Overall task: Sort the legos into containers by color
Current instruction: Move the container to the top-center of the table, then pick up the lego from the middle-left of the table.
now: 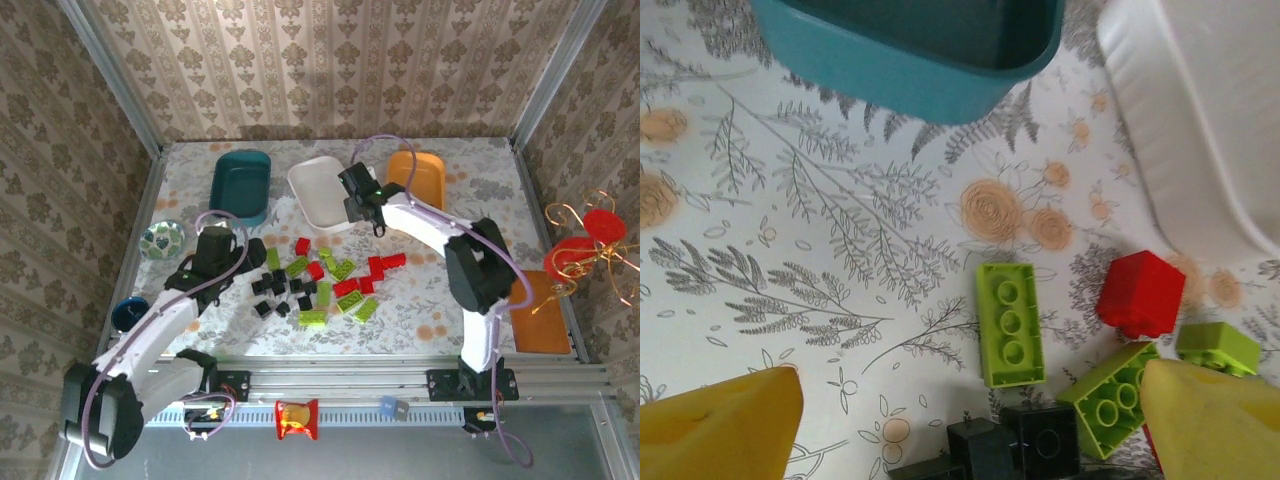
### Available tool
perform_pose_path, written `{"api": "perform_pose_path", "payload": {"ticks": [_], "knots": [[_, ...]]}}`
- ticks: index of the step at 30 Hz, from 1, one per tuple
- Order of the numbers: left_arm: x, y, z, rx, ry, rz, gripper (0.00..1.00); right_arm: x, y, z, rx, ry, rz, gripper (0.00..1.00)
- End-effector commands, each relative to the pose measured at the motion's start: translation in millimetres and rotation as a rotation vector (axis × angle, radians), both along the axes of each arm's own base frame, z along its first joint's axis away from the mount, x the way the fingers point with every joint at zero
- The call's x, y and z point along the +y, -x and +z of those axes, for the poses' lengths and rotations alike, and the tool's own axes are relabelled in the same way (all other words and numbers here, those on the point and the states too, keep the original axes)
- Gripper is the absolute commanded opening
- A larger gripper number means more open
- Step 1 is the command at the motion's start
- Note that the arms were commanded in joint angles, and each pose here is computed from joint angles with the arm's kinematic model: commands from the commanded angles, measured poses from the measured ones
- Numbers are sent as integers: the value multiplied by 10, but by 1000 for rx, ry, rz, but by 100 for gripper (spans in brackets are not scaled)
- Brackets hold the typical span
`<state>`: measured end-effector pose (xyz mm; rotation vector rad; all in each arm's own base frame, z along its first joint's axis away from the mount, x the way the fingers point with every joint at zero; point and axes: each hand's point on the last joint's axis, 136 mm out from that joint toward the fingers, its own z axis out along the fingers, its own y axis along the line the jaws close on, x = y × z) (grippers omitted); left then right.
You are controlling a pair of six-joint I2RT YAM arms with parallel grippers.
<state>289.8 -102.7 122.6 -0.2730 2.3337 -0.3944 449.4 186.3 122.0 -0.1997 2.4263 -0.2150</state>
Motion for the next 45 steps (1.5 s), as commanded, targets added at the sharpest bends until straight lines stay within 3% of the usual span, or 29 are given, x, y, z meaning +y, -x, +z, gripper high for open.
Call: {"api": "perform_pose_path", "payload": {"ticks": [1,4,8,14,23,37,39,42,45], "knots": [[-81,-80,-160,17,-24,-44,84,212,134,391,-105,-209,52,75],[-245,-123,-290,76,-32,-98,80,203,340,457,-112,-268,66,74],[-248,-100,-499,130,-103,-92,83,89,571,480,-122,-293,56,73],[-327,-362,-549,69,-134,-108,78,-44,799,512,-147,-331,38,73],[-580,-456,-843,113,-110,-156,77,-149,966,680,-184,-352,44,72],[-436,-283,-1078,239,-205,-146,49,-269,1071,834,-237,-356,34,72],[-422,-264,-1088,243,-188,-145,52,-255,1062,814,-231,-357,36,73],[-440,-259,-1060,227,-158,-152,64,-256,1043,792,-224,-348,30,75],[-463,-259,-1049,223,-147,-161,66,-255,1032,774,-217,-346,24,75]]}}
